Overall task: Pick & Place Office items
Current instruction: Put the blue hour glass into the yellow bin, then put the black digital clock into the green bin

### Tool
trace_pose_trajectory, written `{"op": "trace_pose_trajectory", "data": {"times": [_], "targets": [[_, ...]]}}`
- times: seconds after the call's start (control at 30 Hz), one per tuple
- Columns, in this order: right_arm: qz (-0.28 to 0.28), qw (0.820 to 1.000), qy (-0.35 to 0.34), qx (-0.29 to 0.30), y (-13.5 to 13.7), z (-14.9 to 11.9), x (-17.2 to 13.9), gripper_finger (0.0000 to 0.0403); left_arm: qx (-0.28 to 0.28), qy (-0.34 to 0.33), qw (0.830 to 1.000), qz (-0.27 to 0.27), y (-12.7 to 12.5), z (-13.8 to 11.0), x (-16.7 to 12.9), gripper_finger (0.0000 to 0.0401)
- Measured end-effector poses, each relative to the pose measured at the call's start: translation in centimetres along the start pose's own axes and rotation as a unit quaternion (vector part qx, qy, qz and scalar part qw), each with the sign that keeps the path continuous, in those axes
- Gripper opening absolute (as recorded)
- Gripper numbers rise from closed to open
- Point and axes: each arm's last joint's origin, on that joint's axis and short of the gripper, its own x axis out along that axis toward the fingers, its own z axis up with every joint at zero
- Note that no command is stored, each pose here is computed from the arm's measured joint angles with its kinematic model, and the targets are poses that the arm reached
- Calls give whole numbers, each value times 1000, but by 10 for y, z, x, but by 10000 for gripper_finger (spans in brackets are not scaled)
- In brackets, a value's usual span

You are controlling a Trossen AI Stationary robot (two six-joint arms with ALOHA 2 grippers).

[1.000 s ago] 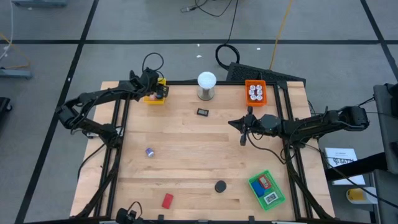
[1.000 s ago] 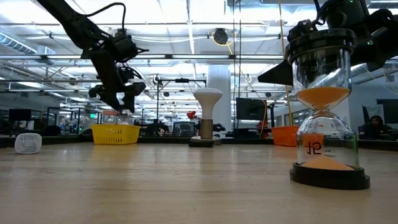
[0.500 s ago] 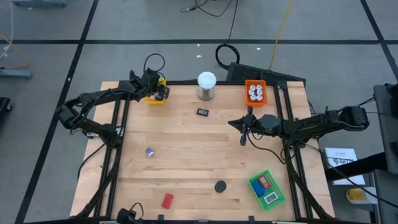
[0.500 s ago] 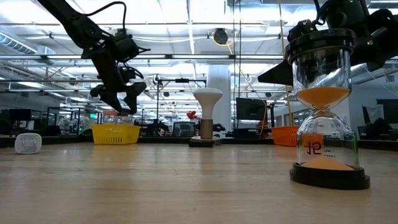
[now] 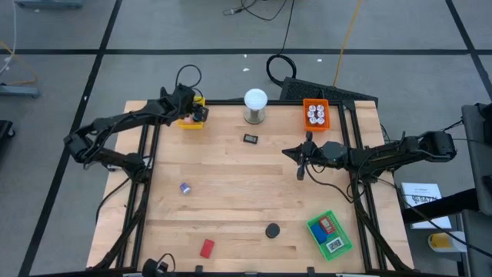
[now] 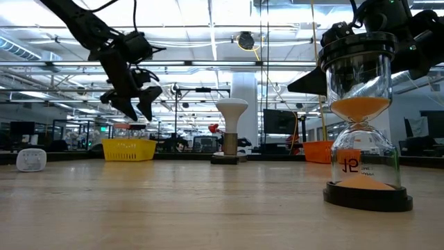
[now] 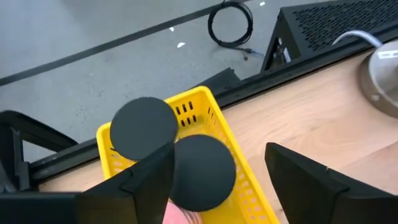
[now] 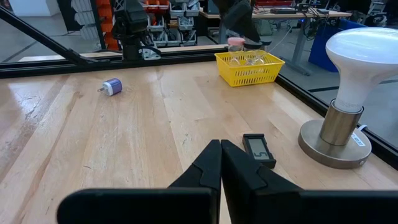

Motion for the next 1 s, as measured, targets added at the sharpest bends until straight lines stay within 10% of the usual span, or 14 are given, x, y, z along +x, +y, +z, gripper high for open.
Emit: {"op": "trace_pose_trajectory", "data": {"times": [0.4, 0.67, 1.0], "targets": [[0, 1000, -1, -2, 0, 0, 0, 0, 59, -56, 995, -54, -14, -1, -45, 149], [0, 1000, 0, -2, 0, 0, 0, 0, 155, -176, 936, -263, -59, -48, -60, 11], [-15, 999, 6, 29, -4, -2, 2, 10, 188, -174, 900, -352, -86, -110, -49, 28]]}}
